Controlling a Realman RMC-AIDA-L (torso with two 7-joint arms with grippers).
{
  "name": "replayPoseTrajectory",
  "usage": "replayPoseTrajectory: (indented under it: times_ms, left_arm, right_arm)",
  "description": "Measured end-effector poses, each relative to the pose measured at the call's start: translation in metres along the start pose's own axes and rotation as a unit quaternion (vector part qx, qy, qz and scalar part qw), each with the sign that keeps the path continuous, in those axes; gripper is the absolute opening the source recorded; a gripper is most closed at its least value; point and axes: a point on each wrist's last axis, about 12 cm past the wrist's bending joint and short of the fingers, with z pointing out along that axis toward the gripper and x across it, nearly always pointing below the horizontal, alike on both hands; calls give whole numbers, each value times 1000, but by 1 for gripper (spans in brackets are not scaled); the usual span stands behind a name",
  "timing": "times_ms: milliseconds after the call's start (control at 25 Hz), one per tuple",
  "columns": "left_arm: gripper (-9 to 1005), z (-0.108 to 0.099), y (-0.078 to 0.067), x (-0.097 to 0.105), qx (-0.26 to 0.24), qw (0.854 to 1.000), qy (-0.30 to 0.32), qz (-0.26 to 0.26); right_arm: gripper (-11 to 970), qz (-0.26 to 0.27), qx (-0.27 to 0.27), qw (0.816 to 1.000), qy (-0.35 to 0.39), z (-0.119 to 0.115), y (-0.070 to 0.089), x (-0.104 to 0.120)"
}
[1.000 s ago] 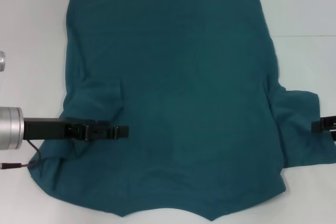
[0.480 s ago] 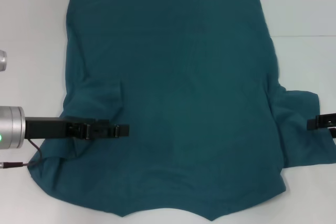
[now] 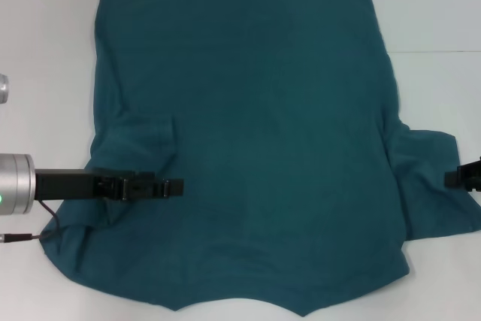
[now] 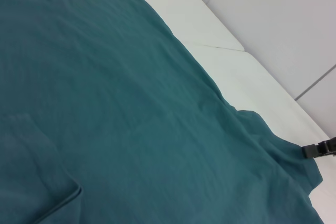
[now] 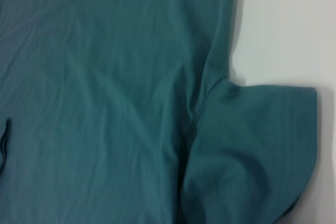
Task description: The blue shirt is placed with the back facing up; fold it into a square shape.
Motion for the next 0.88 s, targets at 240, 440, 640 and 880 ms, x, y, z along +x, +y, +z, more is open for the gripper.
replayPoseTrajectory:
  times_ms: [240,440,640,880]
  left_arm:
    - [860,-1,0,1,-1,1000,0,-2]
    - [859,-1,0,1,-1,1000,0,-2]
    - [859,-1,1,2,-1,1000,0,-2]
    - [859,-1,0,2,1,1000,1,-3]
  right_arm:
    - [220,4,1,1000,2,1,-1,2]
    - [107,4,2,1000,3,2,-2,2]
    - [44,1,11,1000,-4,-2,-5,1]
    - [19,-32,25,999,-16,-10,-10,-5]
